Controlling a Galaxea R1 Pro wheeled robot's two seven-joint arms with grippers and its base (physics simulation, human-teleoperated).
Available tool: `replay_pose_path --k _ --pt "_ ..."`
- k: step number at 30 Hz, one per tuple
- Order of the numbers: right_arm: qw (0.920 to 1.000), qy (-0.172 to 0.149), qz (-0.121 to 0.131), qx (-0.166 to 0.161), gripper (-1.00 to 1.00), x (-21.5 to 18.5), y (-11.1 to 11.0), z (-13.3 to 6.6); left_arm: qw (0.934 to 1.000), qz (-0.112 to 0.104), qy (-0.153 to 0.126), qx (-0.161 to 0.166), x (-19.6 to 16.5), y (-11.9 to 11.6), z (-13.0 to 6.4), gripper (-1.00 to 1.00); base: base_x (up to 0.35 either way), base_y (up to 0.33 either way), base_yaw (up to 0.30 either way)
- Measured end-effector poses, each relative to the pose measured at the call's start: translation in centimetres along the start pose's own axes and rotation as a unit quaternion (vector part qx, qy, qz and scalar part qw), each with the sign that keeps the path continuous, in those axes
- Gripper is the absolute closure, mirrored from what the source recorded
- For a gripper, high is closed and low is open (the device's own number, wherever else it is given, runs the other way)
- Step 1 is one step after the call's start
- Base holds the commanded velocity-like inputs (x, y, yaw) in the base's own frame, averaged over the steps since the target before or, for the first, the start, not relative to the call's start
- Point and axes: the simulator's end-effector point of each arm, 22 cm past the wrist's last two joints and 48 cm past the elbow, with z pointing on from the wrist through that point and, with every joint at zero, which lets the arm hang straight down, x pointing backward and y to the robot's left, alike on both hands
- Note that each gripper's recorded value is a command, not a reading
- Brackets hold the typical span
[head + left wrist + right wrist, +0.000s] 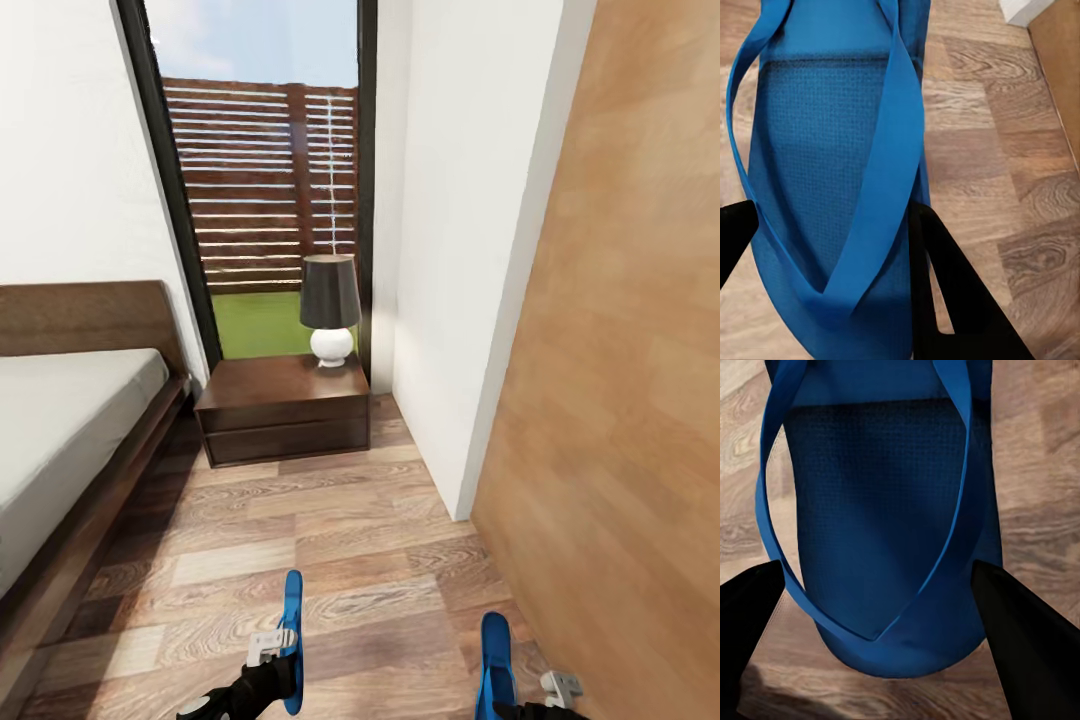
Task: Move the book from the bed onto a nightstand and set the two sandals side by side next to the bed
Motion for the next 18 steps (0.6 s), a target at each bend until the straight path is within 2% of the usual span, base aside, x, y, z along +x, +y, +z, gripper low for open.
replay_pose_path --k 5,18 --pt "1.0000 0.000 0.000 0.000 1.00 0.01 0.00 0.00 1.0000 0.000 0.000 0.000 0.00 -0.02 0.01 1.00 0.328 0.000 0.182" --pt "1.0000 0.000 0.000 -0.001 1.00 0.00 0.02 -0.01 1.0000 0.000 0.000 0.000 -0.01 -0.01 0.00 1.00 0.328 0.000 0.009"
